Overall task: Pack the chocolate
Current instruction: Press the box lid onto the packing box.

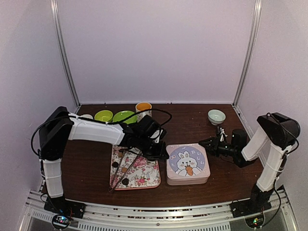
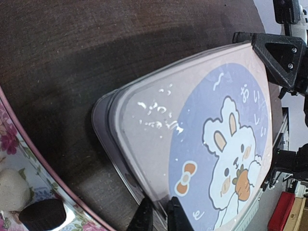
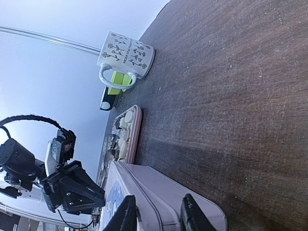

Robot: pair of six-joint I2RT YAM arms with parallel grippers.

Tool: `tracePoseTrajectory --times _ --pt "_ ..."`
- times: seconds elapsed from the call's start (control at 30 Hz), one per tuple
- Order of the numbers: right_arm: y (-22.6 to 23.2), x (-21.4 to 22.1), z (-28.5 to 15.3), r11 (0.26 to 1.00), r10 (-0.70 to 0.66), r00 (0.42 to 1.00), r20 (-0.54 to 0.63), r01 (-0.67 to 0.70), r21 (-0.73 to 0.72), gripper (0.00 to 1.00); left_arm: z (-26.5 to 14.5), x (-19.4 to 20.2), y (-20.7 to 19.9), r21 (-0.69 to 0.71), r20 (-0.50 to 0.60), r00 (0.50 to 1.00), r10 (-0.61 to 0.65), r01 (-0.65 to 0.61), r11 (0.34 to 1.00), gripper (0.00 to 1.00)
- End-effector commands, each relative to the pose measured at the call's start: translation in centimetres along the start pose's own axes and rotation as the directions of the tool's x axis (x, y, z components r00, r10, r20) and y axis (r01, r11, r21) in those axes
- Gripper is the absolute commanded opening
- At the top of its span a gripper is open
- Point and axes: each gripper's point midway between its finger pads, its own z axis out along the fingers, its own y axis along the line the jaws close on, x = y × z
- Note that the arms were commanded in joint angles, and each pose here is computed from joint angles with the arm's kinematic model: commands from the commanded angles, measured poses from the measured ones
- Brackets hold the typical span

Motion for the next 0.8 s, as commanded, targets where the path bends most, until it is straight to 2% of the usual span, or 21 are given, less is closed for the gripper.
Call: tracePoseTrajectory --times 0.0,0.37,0.6,0.77 --pt "-4.2 6.5 -0.4 0.952 0.288 0.944 -0.159 -0.263 0.159 0.08 2.8 1.0 1.5 -0.018 -0.015 1.0 0.01 -0.01 1.0 0.11" --pt "-4.6 7.5 -0.5 0.925 0.373 0.914 -0.16 -0.353 0.14 0.0 3.3 0.8 1.4 -0.008 -0.011 1.0 0.015 -0.015 1.0 0.11" --pt "-3.5 7.4 -0.9 0.918 0.397 0.906 -0.147 -0.388 0.085 0.0 3.3 0.2 1.4 -0.013 0.002 1.0 0.019 -0.019 1.0 0.12" --pt "-2.6 7.3 -1.4 0.929 0.369 0.917 -0.149 -0.362 0.074 0.0 2.7 -0.9 1.8 -0.025 0.031 0.999 0.012 -0.011 1.0 0.3"
